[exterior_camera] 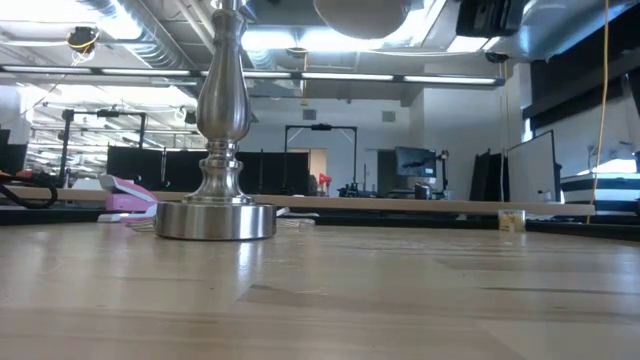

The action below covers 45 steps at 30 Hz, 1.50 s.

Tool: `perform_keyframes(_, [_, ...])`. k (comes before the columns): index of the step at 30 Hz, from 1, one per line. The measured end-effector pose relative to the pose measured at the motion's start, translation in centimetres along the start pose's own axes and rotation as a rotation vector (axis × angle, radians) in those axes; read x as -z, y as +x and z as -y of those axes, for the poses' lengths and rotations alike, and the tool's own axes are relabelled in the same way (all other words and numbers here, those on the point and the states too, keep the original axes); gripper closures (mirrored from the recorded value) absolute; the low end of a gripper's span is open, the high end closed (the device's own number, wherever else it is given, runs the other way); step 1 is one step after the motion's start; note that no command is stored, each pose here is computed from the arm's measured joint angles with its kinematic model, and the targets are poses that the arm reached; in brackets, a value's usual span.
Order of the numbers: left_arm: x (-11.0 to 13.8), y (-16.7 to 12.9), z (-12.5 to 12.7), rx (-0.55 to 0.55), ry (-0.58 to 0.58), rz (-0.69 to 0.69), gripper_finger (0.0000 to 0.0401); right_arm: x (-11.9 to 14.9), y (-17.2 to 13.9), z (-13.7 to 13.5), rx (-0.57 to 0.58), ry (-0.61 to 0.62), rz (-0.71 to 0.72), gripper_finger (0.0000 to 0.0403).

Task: Screw lightbulb
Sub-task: Insert the lightbulb into the desk lamp

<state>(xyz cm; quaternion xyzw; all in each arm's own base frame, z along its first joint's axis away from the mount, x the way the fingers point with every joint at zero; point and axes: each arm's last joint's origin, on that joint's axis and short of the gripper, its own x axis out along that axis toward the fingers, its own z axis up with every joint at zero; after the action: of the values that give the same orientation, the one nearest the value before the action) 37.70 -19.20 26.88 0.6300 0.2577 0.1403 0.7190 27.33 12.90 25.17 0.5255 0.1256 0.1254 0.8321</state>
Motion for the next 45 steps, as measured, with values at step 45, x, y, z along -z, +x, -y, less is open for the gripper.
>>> perform_keyframes(45, [0.3, 0.5, 0.6, 0.021, 0.045, -0.028, 0.0256, -1.2, 0.6, 1.3, 0.135, 0.023, 0.156, 0.0166])
